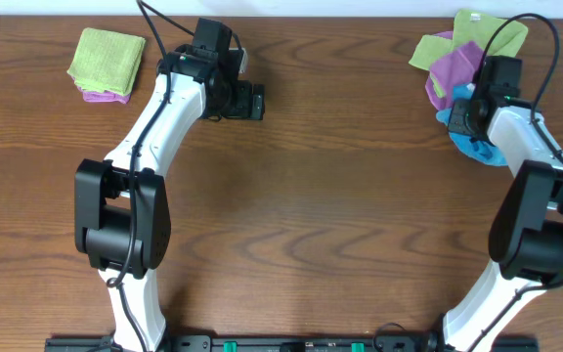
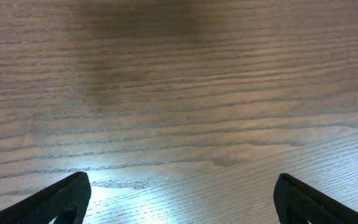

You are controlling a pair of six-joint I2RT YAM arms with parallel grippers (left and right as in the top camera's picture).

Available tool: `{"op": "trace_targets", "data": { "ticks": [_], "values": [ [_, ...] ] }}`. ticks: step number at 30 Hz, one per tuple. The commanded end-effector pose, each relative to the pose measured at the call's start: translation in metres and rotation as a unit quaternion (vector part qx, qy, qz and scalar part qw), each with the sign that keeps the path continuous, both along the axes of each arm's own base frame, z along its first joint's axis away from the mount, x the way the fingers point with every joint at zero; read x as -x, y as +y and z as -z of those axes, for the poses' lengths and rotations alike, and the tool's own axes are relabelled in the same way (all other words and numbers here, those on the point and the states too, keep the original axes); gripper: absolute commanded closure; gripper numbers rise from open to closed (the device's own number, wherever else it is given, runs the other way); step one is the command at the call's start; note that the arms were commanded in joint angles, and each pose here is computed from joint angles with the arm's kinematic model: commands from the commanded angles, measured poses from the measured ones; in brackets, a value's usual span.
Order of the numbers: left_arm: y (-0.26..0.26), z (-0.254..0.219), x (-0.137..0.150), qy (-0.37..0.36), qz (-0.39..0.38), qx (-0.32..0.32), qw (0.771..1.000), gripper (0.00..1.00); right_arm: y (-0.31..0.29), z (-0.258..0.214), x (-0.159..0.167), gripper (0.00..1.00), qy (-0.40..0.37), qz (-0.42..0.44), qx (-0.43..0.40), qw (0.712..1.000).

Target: Fold the cloth

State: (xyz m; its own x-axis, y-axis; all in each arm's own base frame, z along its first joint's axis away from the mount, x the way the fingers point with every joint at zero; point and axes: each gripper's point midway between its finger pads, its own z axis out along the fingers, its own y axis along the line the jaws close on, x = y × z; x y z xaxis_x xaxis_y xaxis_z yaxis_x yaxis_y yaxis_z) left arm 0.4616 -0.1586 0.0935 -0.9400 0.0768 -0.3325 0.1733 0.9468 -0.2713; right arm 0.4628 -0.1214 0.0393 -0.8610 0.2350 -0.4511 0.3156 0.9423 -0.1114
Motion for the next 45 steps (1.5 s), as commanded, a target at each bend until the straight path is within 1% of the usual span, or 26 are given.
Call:
{"op": "trace_targets", "data": {
  "ticks": [1,6,9,14,17,20,23,26,29,32,34,37,41,45],
  "values": [
    [0.003,0.005,-0.002,0.0,0.008,-0.009,1.0,0.05,0.007,-0.06,-0.021,0.99,-0.054,-0.009,0.016,0.998],
    [0.006,0.005,-0.002,0.002,0.004,-0.01,1.0,0.05,0.038,-0.151,-0.03,0.99,-0.127,-0.048,0.03,0.99],
    [0.011,0.006,0.0,0.008,-0.001,-0.011,1.0,0.05,0.072,-0.193,-0.028,0.99,-0.17,-0.086,0.02,0.982],
    [0.028,0.009,0.002,0.028,-0.029,-0.012,0.999,0.05,0.156,-0.238,-0.014,0.99,-0.219,-0.189,-0.035,0.957],
    [0.051,0.011,0.002,0.047,-0.078,-0.009,0.996,0.05,0.214,-0.256,0.0,0.99,-0.235,-0.259,-0.074,0.934],
    [0.086,0.013,0.003,0.069,-0.137,-0.003,0.988,0.05,0.269,-0.274,0.018,0.99,-0.251,-0.322,-0.104,0.907],
    [0.115,0.014,0.006,0.088,-0.173,0.01,0.981,0.05,0.3,-0.3,0.032,0.99,-0.274,-0.356,-0.114,0.886],
    [0.136,0.012,0.01,0.103,-0.197,0.034,0.974,0.05,0.308,-0.325,0.044,0.99,-0.289,-0.368,-0.117,0.876],
    [0.158,0.008,0.011,0.104,-0.221,0.047,0.969,0.05,0.299,-0.327,0.051,0.99,-0.273,-0.361,-0.115,0.884],
    [0.172,-0.004,0.01,0.09,-0.228,0.068,0.967,0.05,0.29,-0.308,0.057,0.99,-0.233,-0.354,-0.115,0.898],
    [0.177,-0.015,0.011,0.077,-0.227,0.074,0.968,0.05,0.29,-0.299,0.058,0.99,-0.217,-0.354,-0.116,0.902],
    [0.178,-0.035,0.013,0.053,-0.214,0.068,0.973,0.05,0.291,-0.295,0.057,0.99,-0.211,-0.354,-0.116,0.904],
    [0.181,-0.063,0.016,0.017,-0.216,0.049,0.975,0.05,0.292,-0.295,0.053,0.99,-0.216,-0.355,-0.116,0.902],
    [0.181,-0.069,0.016,0.006,-0.209,0.047,0.977,0.05,0.288,-0.292,0.051,0.99,-0.214,-0.347,-0.106,0.907]
  ]
}}
